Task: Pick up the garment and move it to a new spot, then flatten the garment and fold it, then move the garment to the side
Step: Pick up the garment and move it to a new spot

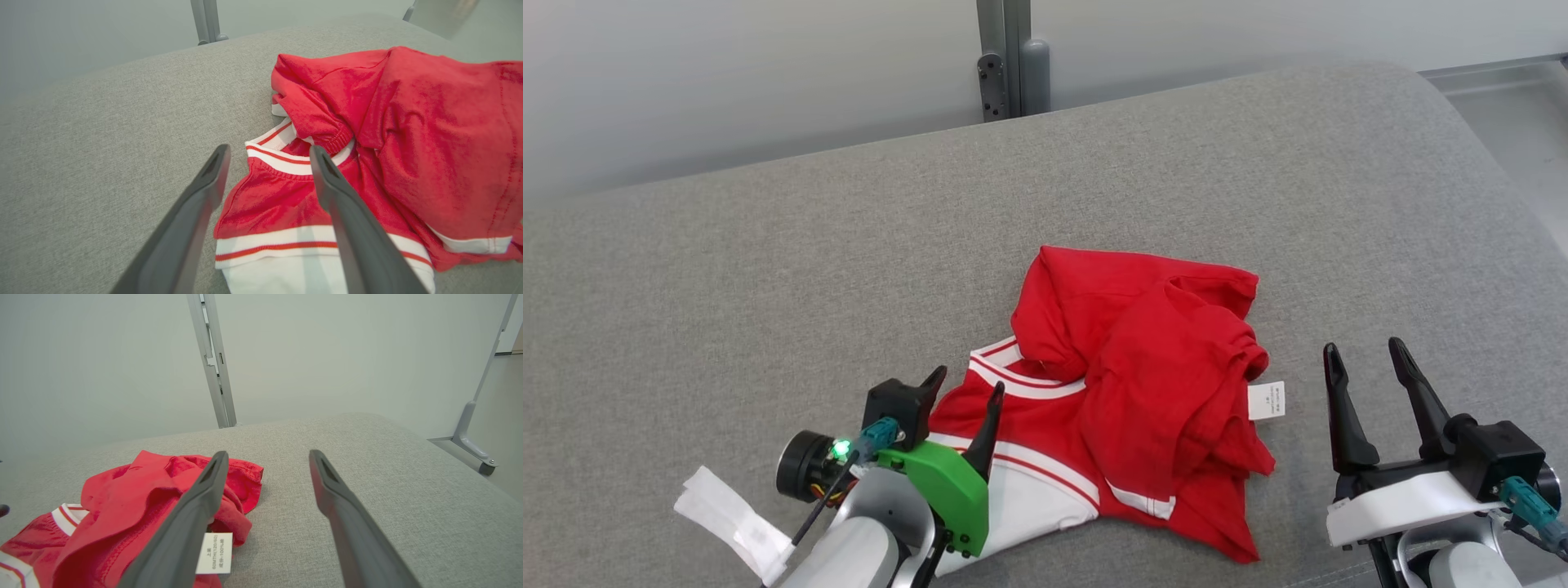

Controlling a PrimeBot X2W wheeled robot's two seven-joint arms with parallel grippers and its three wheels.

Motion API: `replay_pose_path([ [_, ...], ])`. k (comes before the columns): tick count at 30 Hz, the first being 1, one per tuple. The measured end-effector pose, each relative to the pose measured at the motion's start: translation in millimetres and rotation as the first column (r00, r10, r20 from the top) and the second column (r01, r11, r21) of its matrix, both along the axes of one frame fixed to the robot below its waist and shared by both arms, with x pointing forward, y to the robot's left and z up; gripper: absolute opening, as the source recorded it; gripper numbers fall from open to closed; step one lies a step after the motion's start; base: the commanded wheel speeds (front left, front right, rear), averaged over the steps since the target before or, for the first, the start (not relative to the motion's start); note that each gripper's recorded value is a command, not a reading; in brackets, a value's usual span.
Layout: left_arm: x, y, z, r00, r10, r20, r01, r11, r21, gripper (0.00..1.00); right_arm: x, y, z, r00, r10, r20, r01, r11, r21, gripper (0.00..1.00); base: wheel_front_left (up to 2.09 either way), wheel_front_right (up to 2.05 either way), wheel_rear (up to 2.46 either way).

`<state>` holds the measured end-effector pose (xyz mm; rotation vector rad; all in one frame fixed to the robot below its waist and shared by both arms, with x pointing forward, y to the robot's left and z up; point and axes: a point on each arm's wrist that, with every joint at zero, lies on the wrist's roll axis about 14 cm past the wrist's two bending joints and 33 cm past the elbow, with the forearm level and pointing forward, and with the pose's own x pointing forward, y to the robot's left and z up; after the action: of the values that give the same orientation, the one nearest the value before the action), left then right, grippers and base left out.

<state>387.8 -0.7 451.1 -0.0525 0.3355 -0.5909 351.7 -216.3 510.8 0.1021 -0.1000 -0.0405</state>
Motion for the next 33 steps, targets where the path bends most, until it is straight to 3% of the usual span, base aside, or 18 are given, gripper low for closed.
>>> replay_pose_path([
  [6,8.2,-27.9,2.3,0.996,-0.067,-0.062,0.066,0.998,-0.016,1.00,5.5,7.2,-3.2,1.000,0.019,-0.010,-0.019,1.000,0.004,1.00,0.00,0.00,0.00],
  [12,32.3,-52.6,0.0,0.982,-0.143,-0.123,0.151,0.987,0.060,1.00,9.5,0.0,-7.0,1.000,-0.006,-0.023,0.006,1.000,0.006,1.00,0.00,0.00,0.00],
  [26,59.2,-53.5,-52.0,0.945,-0.179,-0.273,0.242,0.946,0.217,1.00,-0.3,-20.7,-22.7,0.993,-0.087,-0.078,0.089,0.996,0.021,1.00,0.00,0.00,0.00],
  [28,56.1,-58.5,-52.2,0.940,-0.200,-0.278,0.259,0.946,0.197,0.23,-0.8,-21.5,-22.8,0.993,-0.090,-0.079,0.092,0.995,0.023,1.00,0.00,0.00,0.00],
  [29,53.9,-60.5,-52.0,0.937,-0.213,-0.278,0.272,0.942,0.194,0.00,-0.9,-21.7,-22.2,0.993,-0.091,-0.076,0.093,0.995,0.027,1.00,0.00,0.00,0.00],
  [33,53.7,-69.0,-40.8,0.943,-0.231,-0.241,0.271,0.951,0.147,0.00,-0.4,-22.9,-20.6,0.993,-0.094,-0.070,0.097,0.995,0.033,1.00,0.00,0.00,0.00],
])
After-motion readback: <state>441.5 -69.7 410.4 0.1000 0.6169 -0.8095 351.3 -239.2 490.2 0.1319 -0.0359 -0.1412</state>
